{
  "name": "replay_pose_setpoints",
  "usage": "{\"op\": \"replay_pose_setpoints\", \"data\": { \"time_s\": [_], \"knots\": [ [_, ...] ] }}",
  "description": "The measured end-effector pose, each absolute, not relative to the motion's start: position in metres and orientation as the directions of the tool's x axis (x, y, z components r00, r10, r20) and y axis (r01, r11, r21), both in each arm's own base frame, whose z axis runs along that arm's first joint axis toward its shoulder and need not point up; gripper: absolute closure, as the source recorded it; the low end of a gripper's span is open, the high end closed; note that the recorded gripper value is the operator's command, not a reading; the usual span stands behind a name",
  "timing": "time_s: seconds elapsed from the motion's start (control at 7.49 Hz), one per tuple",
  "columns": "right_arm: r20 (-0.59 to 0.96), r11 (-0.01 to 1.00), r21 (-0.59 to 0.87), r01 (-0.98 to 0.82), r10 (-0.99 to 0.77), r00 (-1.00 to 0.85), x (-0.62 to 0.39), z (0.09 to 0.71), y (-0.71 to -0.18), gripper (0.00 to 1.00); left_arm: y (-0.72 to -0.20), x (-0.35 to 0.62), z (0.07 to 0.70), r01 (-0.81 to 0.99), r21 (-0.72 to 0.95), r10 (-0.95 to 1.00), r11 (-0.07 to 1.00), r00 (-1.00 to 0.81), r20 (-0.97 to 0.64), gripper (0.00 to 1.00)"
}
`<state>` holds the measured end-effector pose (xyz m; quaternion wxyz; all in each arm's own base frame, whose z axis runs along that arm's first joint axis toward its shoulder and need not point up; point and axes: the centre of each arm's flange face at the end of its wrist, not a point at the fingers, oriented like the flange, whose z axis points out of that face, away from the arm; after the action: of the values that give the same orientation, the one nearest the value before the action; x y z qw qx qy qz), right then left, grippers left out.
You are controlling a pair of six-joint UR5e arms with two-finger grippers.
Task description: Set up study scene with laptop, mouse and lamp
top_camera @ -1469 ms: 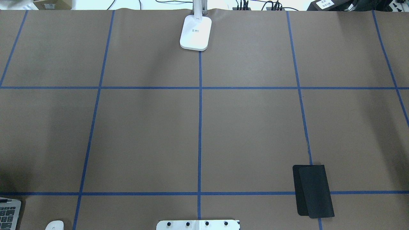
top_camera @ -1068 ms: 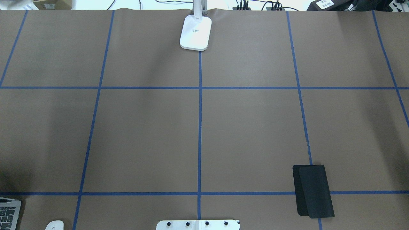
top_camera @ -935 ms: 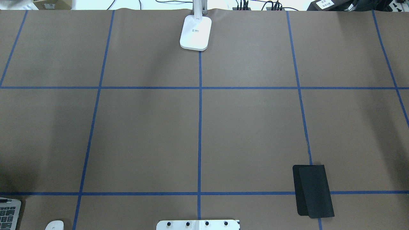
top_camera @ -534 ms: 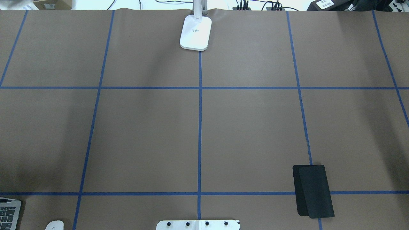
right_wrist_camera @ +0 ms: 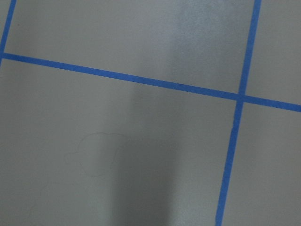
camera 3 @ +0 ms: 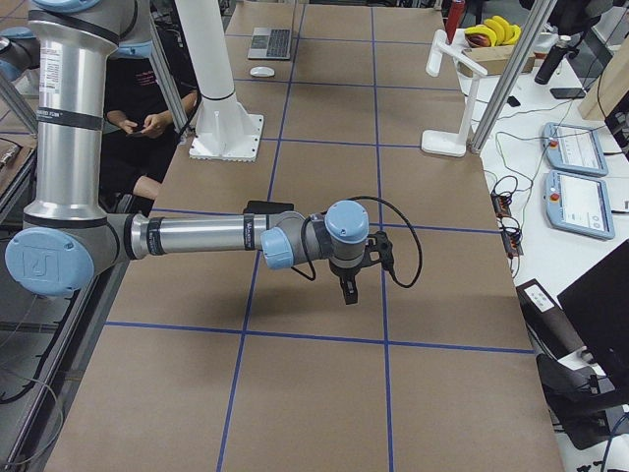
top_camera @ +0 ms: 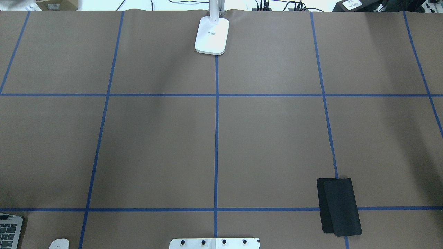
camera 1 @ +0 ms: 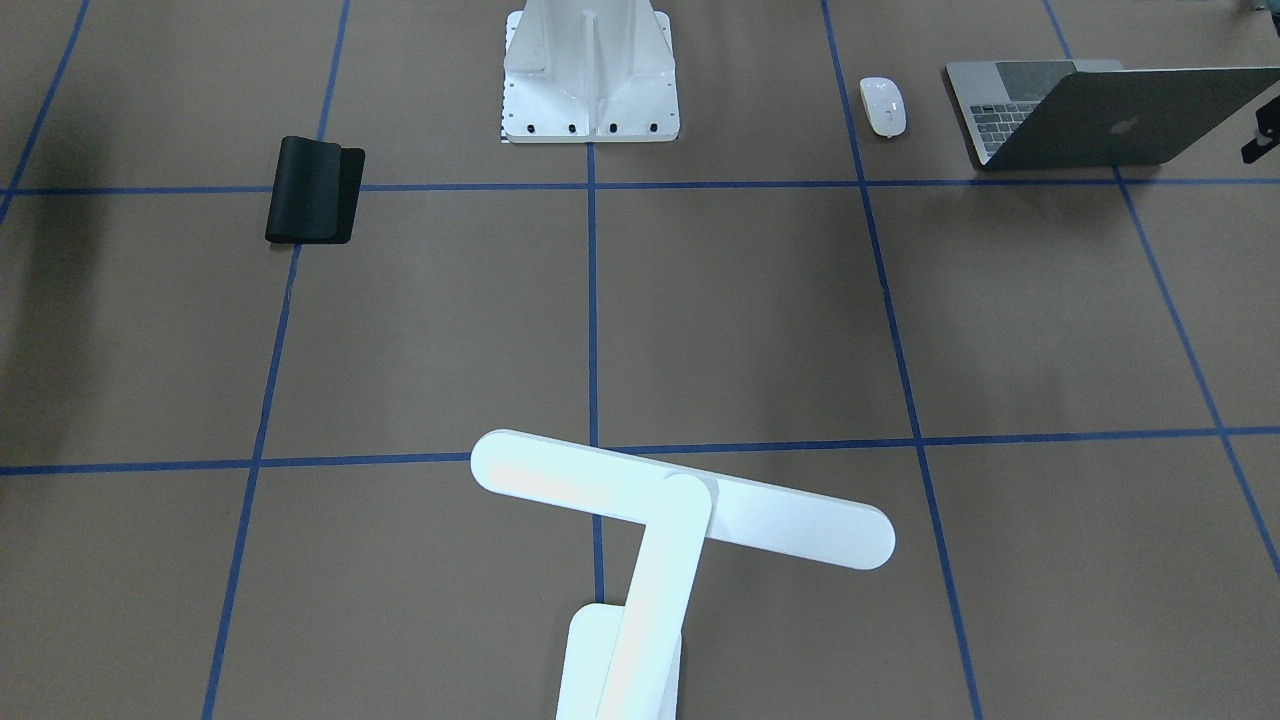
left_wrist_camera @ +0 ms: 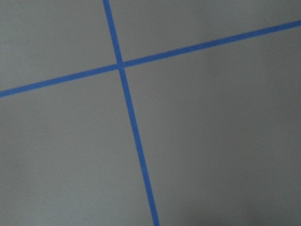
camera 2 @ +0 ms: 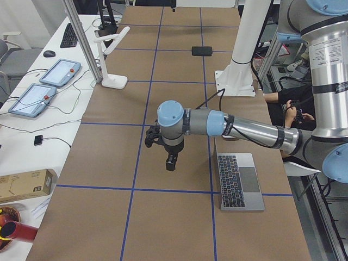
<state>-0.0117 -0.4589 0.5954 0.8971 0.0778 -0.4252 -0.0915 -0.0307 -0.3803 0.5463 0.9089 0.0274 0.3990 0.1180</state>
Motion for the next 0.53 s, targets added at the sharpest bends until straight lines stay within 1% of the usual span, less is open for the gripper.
{"op": "replay_pose_setpoints", "data": {
  "time_s": [0.13,0.27,0.53],
  "knots": [
    [0.748,0.970,0.220,0.101,-0.234,0.621,-0.013,0.595,-0.460,0.00,-0.366,-0.031,0.542,-0.236,0.177,0.290,0.956,0.639,-0.713,0.00],
    [0.748,0.970,0.221,0.102,-0.236,0.621,-0.013,0.595,-0.460,0.00,-0.357,-0.031,0.544,-0.314,0.248,0.394,0.917,0.605,-0.692,0.00],
    [0.747,0.969,0.222,0.104,-0.238,0.621,-0.014,0.595,-0.460,0.00,-0.349,-0.028,0.549,-0.463,0.398,0.604,0.792,0.500,-0.621,0.00]
  ]
}}
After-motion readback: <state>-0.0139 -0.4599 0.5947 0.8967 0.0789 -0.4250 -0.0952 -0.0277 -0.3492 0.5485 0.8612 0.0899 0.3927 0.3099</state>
